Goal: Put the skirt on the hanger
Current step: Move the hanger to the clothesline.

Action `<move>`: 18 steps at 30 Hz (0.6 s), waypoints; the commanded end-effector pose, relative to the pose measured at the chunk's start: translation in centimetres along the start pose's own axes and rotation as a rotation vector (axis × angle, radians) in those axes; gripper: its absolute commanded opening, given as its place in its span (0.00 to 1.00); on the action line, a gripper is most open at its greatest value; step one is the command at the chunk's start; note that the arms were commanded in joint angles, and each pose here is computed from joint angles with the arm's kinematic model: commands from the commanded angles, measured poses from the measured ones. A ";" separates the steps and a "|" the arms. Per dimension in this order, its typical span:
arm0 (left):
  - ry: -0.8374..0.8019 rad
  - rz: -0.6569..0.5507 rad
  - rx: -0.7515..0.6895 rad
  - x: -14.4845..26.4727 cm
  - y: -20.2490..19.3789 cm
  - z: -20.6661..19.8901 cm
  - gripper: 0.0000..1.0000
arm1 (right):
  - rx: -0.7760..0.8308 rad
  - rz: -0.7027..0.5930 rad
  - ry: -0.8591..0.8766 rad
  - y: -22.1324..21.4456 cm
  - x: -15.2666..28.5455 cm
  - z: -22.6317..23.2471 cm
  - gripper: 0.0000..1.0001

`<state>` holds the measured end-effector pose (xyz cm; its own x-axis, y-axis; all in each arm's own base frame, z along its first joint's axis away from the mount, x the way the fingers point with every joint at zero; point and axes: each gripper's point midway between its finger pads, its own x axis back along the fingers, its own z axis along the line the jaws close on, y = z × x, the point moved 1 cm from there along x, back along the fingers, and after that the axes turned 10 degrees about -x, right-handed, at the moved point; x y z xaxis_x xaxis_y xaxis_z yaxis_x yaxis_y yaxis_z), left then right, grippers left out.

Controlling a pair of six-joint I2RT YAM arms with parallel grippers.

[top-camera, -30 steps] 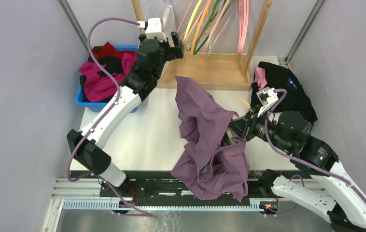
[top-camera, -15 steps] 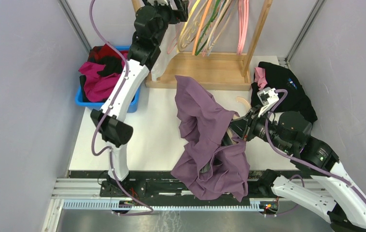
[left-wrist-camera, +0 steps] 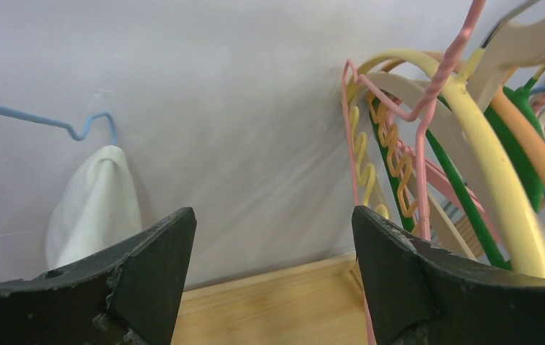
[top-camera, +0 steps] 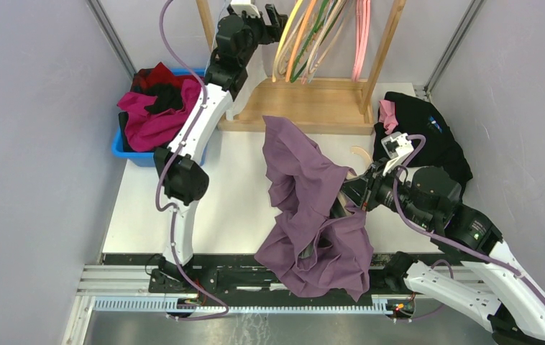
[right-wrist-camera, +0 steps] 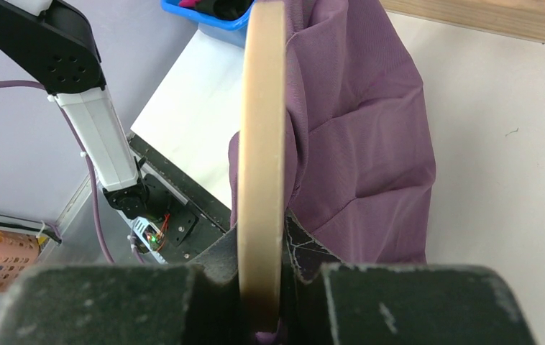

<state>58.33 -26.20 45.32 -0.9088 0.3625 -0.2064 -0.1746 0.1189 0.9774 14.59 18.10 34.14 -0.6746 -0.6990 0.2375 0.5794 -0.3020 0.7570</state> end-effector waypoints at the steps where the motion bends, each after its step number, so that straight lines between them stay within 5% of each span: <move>1: -0.111 -0.118 0.059 -0.4 3.1 -2.3 0.86 | 0.001 -0.136 0.086 3.2 0.9 2.2 0.01; 18: -0.258 -0.188 -0.104 0.0 3.6 -9.6 0.85 | 0.004 -0.137 0.077 3.2 0.8 2.1 0.01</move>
<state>56.64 -31.18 46.83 -0.8108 0.5024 -0.3004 -0.2581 0.1538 0.9538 14.68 17.72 33.86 -0.6868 -0.6841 0.2455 0.5744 -0.3039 0.7600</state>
